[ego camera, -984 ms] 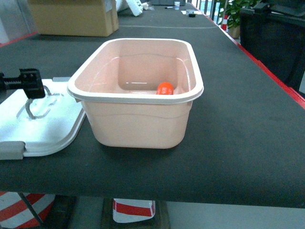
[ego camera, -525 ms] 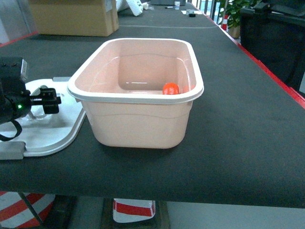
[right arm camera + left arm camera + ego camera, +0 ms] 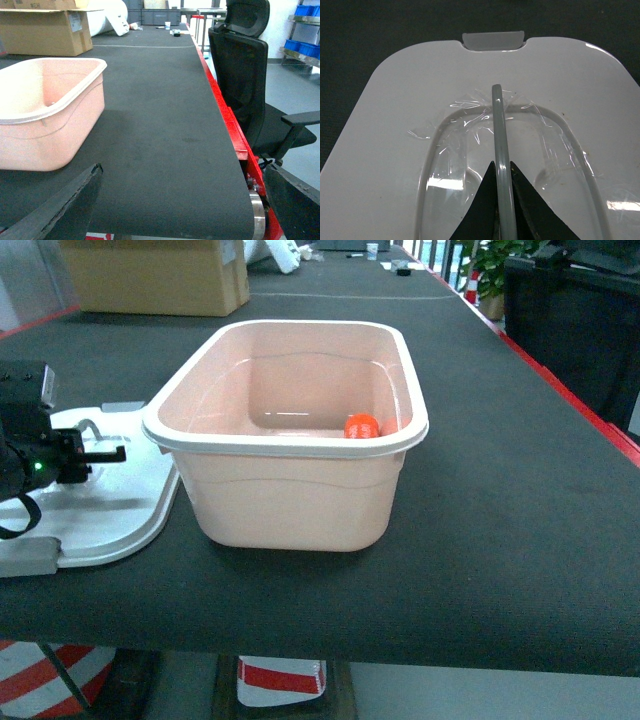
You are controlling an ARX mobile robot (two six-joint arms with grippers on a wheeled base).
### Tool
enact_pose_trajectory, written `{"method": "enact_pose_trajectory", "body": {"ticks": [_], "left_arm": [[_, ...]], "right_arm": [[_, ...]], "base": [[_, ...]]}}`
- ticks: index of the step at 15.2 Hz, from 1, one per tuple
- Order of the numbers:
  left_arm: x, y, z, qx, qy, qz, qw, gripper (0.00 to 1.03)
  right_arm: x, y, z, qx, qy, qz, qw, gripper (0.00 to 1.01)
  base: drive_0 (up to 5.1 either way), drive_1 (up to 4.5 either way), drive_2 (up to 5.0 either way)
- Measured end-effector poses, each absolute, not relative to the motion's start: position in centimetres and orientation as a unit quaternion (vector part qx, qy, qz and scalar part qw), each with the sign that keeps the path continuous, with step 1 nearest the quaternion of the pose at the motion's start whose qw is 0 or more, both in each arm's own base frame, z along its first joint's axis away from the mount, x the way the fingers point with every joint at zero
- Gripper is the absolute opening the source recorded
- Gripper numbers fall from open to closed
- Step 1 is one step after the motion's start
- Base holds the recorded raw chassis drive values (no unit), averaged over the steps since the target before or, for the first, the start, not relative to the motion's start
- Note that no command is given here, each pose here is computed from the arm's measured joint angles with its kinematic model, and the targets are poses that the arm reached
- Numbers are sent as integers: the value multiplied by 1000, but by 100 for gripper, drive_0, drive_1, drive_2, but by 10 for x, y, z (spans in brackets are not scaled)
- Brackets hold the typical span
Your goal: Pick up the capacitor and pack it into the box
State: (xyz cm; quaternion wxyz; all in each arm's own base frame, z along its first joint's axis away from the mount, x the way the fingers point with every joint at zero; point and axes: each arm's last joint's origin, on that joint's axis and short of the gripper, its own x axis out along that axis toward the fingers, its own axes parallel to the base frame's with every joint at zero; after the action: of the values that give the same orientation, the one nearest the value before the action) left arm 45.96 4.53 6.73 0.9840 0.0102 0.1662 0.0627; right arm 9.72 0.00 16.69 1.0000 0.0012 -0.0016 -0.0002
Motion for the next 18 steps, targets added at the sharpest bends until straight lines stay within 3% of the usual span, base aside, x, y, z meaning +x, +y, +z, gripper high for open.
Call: {"method": "enact_pose_trajectory", "body": {"ticks": [2,4,7,9,11,13,14,15,16,18], "left_arm": [[457,45,80,10,154,62,986,2],[454,51,110,6,133,72,989,2],[442,72,192,-15,77,114,990,2],[433,66,239,-19,41,117,992,2],[430,26,258,-26,35,76,996,2],[431,-29,260,-27,44,32,998,2],[436,-90,256,-23,45,-12,999,2],[440,-123,247,-18,56,-30,998,2],[442,-152,233,-13,77,-45,996,2],[443,-184,219,-6,103,-53,993,2]], "right_arm": [[97,0,167,1,-1,0,1000,98],[97,0,167,1,-2,0,1000,98],[97,0,167,1,-2,0,1000,98],[97,0,167,1,-1,0,1000,98],[97,0,167,1,-2,0,1000,98],[97,0,167,1,-2,0,1000,98],[97,0,167,1,-2,0,1000,98],[97,0,167,1,-1,0,1000,98],[97,0,167,1,-2,0,1000,98],[97,0,167,1,-2,0,1000,98]], "base": [[0,0,0],[0,0,0],[0,0,0],[0,0,0],[0,0,0],[0,0,0],[0,0,0],[0,0,0],[0,0,0],[0,0,0]]}}
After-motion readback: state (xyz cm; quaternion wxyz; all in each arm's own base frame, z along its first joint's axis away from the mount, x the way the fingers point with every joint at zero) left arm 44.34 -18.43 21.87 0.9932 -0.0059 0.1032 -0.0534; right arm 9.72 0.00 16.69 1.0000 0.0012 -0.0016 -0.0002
